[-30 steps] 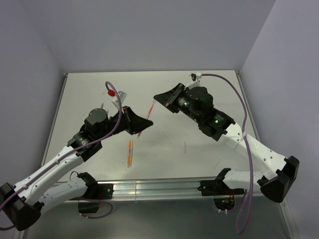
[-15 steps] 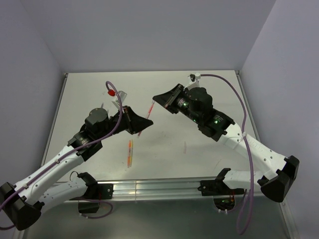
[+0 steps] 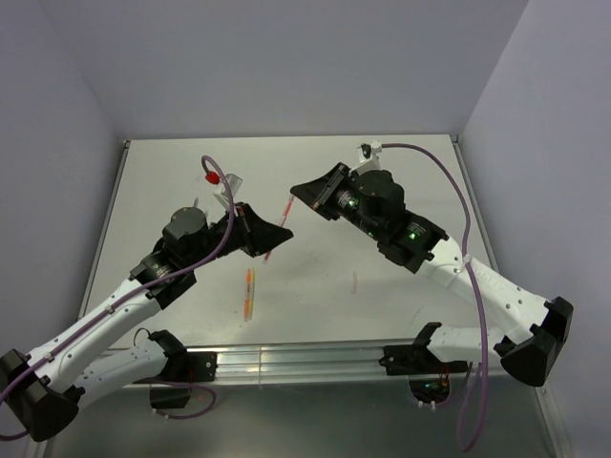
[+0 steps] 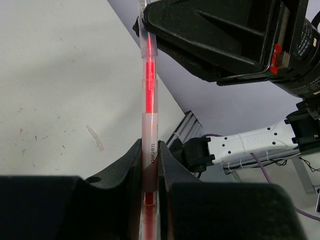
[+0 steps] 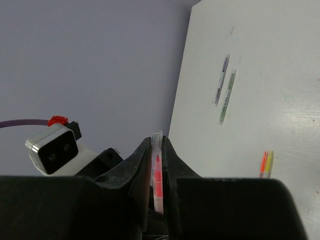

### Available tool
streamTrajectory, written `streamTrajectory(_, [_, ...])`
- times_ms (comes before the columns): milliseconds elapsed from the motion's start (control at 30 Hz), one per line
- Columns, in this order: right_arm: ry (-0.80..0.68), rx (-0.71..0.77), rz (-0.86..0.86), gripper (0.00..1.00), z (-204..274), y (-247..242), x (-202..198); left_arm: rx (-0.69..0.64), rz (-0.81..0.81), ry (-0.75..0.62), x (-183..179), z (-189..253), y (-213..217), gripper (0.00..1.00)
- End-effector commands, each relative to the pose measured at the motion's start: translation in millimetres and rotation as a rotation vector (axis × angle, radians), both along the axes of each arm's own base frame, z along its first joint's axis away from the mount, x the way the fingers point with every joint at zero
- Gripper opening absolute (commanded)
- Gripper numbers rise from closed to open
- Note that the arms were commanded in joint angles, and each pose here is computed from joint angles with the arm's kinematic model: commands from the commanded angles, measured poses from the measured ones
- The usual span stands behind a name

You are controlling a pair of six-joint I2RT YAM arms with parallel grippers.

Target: Insert the pens into the pen caps

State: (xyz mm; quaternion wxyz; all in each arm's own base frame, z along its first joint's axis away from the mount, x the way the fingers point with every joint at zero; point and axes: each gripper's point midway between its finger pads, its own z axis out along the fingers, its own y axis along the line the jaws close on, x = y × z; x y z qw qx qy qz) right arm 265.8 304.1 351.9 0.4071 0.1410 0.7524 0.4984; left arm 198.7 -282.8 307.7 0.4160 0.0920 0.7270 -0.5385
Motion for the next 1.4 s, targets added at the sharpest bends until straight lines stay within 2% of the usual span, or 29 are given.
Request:
streamTrajectory(0, [-0.058, 0.035, 0.011, 0.0, 18.5, -2.1, -11.3, -0.059, 0.035, -0.071, 4.5, 32.5, 4.2, 0.0])
streamTrajectory(467, [-0.161, 0.012, 0.06, 0.0, 23.6, 15.0, -29.8, -0.116, 0.088, -0.05, 12.3, 38.0, 6.4, 0.0])
streamTrajectory(933, [-0.19, 0.064, 0.207, 0.0, 38.2, 25.6, -62.9, -0.085, 0.155, -0.151, 29.2, 52.5, 10.2, 0.0])
streamTrajectory(1367, [-0.206, 0.074, 0.259, 0.0, 41.7, 27.9, -81.3, -0.08, 0.176, -0.214, 34.9, 62.9, 11.8, 0.0])
